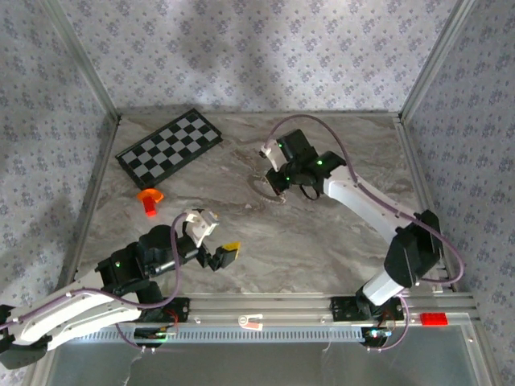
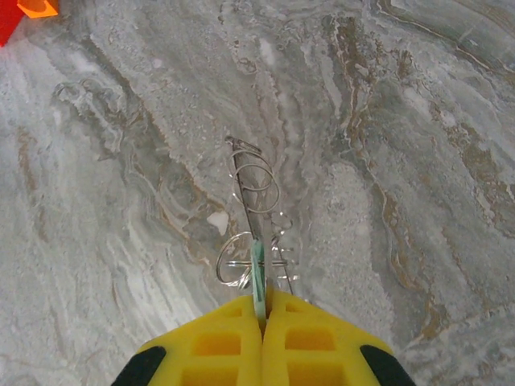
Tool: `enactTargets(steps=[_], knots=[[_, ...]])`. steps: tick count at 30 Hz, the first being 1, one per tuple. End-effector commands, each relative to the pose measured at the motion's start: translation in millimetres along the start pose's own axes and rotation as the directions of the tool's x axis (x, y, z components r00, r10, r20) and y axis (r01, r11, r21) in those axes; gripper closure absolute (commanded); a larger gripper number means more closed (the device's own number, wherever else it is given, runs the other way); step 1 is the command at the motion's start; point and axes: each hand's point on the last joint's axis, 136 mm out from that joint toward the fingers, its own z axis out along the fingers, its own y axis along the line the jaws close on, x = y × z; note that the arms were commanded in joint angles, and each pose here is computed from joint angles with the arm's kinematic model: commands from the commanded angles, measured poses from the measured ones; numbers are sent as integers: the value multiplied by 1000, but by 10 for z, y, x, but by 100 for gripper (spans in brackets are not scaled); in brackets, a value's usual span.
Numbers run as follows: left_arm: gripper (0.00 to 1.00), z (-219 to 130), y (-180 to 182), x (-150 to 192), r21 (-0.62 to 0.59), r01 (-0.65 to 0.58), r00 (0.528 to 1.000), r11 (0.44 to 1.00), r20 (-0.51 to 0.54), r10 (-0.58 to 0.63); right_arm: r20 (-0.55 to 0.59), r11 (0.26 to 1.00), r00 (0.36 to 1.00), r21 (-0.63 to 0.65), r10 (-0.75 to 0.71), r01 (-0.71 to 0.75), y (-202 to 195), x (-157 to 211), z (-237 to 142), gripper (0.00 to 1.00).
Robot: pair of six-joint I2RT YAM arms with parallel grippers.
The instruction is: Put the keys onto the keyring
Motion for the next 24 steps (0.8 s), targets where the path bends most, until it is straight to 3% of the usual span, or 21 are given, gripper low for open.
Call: enactTargets(steps=[1, 11, 24], knots=[[0, -71, 16, -179, -9, 18, 999, 1000, 49, -17, 60, 1000, 998, -9, -17, 18, -40, -262, 18, 100], [0, -134, 33, -237, -16, 1, 997, 1000, 74, 0, 24, 999, 1000, -50, -9, 10, 2, -208, 321, 100], [0, -225, 120, -295, -58, 2, 993, 998, 117, 5, 3, 990, 999, -133, 43, -43, 237, 116, 325, 100]])
